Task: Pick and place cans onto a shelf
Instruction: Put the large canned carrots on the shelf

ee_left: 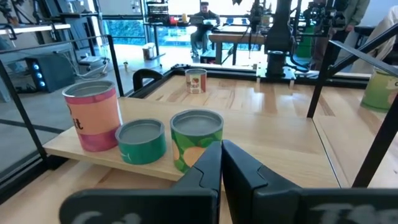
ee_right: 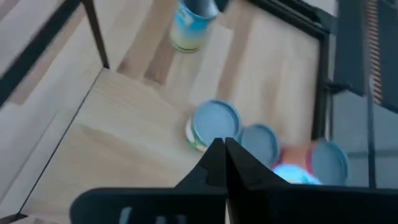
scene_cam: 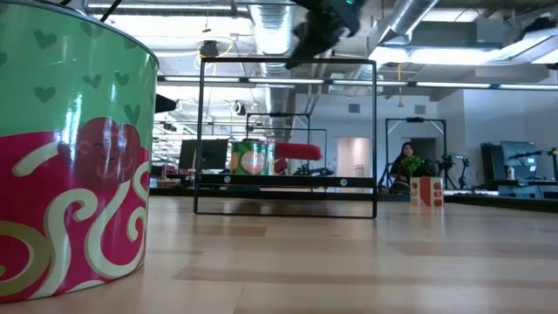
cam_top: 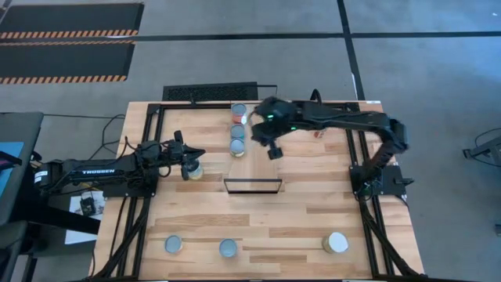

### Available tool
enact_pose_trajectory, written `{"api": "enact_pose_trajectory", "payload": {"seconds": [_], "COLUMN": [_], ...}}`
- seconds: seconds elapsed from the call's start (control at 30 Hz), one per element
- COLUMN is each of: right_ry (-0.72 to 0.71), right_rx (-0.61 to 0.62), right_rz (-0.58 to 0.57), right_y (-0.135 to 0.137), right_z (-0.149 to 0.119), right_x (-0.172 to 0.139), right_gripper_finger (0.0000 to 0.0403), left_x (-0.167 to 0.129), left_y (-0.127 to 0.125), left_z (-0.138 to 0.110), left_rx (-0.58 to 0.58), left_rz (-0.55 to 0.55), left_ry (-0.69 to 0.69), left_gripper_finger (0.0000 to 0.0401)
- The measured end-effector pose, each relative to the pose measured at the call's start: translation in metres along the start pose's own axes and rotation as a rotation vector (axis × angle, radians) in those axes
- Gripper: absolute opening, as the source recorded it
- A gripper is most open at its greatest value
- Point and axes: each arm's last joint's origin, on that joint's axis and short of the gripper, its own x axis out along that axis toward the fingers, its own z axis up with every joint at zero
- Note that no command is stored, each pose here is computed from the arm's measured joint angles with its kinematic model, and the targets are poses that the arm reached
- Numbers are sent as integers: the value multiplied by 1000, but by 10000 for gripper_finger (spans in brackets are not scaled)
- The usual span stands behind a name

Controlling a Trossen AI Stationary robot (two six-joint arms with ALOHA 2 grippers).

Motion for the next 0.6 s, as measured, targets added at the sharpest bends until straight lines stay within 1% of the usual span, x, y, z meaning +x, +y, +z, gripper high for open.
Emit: {"api": "enact_pose_trajectory", "payload": {"seconds": [0.1, 0.3, 0.37, 0.47, 0.6], "right_ry": [-62, -265, -305, -380, -474], "right_rx": [82, 203, 227, 250, 306], "right_rz": [-53, -188, -234, -294, -358], "right_y": [11, 42, 53, 68, 81], "right_z": [-29, -78, -94, -116, -149], "right_x": [-9, -41, -52, -68, -78], "right_gripper_finger": [6, 5, 4, 3, 3], "left_x": [0, 0, 2, 4, 5], "left_y": [0, 0, 0, -2, -3], "left_z": [0, 3, 4, 25, 49], "left_rx": [0, -30, -45, -35, -19], "left_rz": [0, -1, -7, -21, -30], "left_ry": [0, -9, 43, 12, 86], "left_gripper_finger": [2, 2, 2, 0, 0]}}
